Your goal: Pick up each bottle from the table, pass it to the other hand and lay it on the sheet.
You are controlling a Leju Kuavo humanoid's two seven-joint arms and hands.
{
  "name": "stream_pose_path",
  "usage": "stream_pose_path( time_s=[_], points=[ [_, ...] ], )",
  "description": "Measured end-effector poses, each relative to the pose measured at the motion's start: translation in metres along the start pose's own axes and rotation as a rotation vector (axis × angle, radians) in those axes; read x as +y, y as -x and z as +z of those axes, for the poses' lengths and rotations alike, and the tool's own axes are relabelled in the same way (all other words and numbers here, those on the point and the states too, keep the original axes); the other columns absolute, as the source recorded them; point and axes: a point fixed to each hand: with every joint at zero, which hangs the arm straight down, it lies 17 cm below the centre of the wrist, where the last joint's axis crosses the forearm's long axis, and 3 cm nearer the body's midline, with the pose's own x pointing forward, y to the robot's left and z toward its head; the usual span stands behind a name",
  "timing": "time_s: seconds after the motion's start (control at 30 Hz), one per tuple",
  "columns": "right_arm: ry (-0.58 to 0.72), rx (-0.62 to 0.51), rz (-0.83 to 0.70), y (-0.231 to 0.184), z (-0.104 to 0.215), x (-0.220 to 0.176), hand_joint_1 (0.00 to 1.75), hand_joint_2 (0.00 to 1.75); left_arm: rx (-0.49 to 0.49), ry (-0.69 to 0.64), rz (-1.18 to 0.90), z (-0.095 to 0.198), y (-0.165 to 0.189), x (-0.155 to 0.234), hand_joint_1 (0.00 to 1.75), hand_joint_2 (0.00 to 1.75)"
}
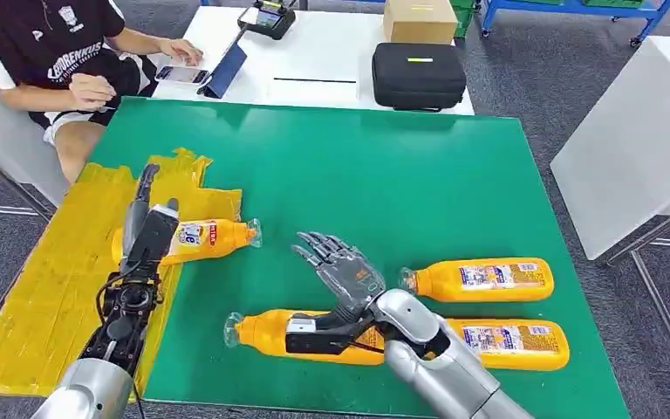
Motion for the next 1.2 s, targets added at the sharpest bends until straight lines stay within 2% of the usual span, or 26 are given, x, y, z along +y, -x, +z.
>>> stream_pose_path(
  time_s=[0.37,0.77,0.9,1.2],
  points=[
    [-0.086,-0.011,-0.002,-0.001,-0.004,0.031,0.0,1.75,-0.001,-0.013,0.035,0.0,0.0,0.003,0.0,0.0],
    [-0.19,-0.165,0.031,-0.038,-0.002,0.056,0.0,1.75,0.004,-0.024,0.057,-0.004,-0.002,0.004,0.0,0.0],
    [-0.254,-0.154,0.047,-0.029,0.008,0.078,0.0,1.75,0.013,-0.022,0.062,-0.003,0.001,0.003,0.0,0.0],
    [-0.289,-0.156,0.061,-0.026,0.012,0.089,0.0,1.75,0.025,-0.021,0.067,-0.001,0.005,0.002,0.0,0.0]
  ],
)
